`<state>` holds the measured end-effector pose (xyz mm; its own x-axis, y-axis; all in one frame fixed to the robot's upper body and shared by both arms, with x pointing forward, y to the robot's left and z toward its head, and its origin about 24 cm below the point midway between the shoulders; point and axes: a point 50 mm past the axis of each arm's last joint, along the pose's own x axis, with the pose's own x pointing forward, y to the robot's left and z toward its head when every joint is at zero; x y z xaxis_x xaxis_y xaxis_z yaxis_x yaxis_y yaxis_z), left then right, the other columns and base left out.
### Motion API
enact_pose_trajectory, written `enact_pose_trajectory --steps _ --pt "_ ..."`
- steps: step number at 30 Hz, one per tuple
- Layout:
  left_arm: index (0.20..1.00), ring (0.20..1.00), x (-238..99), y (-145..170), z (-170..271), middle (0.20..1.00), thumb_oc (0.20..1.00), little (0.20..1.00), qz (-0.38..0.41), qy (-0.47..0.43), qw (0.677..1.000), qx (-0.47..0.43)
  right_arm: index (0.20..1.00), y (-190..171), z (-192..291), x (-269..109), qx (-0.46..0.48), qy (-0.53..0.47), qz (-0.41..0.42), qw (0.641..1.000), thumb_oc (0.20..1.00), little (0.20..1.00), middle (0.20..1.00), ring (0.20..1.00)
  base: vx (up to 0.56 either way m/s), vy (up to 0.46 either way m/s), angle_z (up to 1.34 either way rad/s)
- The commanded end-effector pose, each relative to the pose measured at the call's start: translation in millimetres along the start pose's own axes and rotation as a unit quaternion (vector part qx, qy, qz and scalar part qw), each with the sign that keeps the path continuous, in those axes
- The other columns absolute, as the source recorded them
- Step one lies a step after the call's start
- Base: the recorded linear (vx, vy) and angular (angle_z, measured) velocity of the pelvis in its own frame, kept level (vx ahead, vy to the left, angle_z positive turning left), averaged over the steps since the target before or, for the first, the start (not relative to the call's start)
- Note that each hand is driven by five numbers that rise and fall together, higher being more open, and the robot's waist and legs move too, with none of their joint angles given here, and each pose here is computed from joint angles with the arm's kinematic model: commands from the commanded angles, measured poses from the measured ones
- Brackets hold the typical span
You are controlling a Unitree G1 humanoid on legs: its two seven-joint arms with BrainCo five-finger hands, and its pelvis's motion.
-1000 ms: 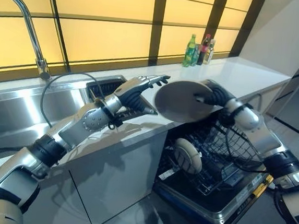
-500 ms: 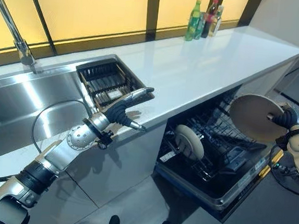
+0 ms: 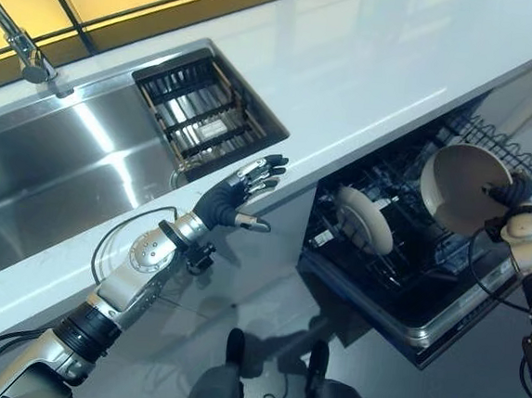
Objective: Pick up plates and place into dishwasher.
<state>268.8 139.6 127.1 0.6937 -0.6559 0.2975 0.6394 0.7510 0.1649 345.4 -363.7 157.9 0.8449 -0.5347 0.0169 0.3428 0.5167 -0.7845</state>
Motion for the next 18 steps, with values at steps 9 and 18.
enact_pose_trajectory --steps 9,18 --pt "1.0 1.0 30 8 59 1.0 1.0 1.0 -0.046 -0.11 0.993 0.026 0.2 -49 96 14 0.02 -0.102 -0.025 0.994 0.2 0.2 0.2 0.2 -0.08 -0.025 0.08" --pt "1.0 1.0 34 13 67 1.0 1.0 1.0 -0.053 -0.124 0.991 0.022 0.2 -15 97 13 -0.011 -0.094 0.091 0.991 0.2 0.2 0.2 0.2 -0.02 -0.003 0.01"
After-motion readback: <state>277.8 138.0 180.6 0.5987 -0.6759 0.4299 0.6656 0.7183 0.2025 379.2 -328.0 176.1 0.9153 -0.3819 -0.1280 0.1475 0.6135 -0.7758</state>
